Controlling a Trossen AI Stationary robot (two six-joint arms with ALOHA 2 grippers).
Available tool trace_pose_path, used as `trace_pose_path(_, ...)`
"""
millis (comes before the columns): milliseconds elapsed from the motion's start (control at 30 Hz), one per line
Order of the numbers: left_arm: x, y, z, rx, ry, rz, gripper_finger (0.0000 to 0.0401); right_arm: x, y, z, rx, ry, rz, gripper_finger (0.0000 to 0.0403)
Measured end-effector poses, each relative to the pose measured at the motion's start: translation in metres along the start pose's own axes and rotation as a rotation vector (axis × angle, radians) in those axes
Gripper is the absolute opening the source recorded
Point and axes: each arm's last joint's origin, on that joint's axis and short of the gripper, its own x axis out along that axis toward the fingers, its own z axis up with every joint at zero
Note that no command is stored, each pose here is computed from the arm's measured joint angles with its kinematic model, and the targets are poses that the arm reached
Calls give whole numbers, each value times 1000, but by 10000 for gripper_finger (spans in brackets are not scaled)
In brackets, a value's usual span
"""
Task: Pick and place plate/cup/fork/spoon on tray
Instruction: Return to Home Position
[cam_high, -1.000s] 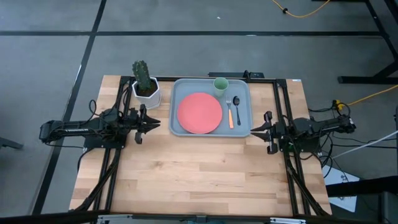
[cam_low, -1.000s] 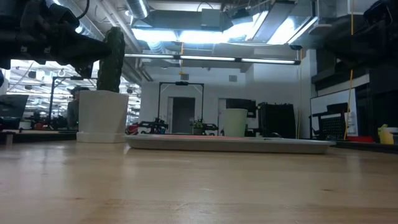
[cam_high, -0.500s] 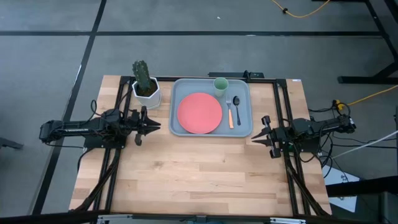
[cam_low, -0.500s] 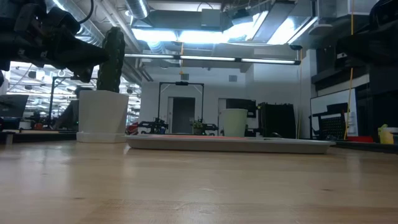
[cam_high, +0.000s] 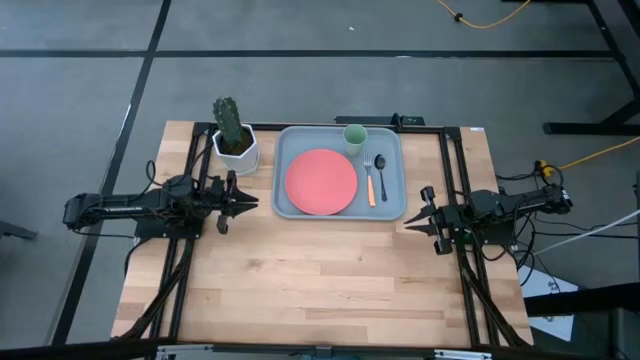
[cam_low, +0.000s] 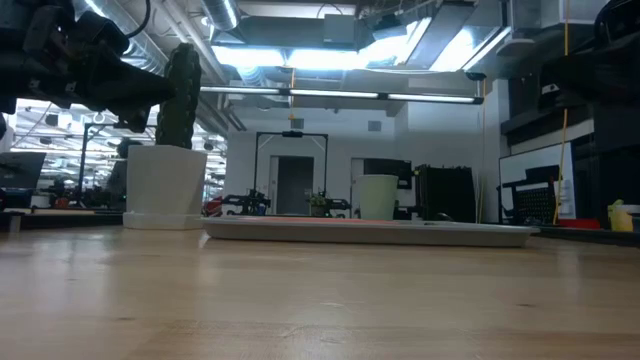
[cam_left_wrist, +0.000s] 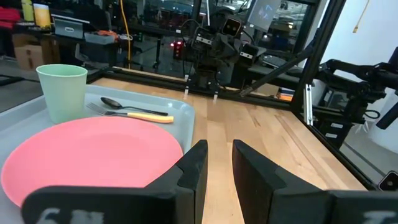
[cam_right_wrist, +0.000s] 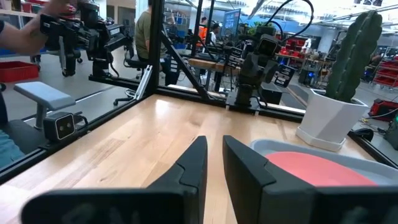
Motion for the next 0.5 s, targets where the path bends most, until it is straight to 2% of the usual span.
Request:
trace_pose_path(200,0,1,-4,-6,41,17,66,0,0,0,0,0,0,57)
trace_pose_path(333,-1,3,-15,-21,149,41,67,0,0,0,0,-2,-1,57)
trace_pose_path(500,-1,4,-15,-19,144,66,67,0,0,2,0,-30,-5,57)
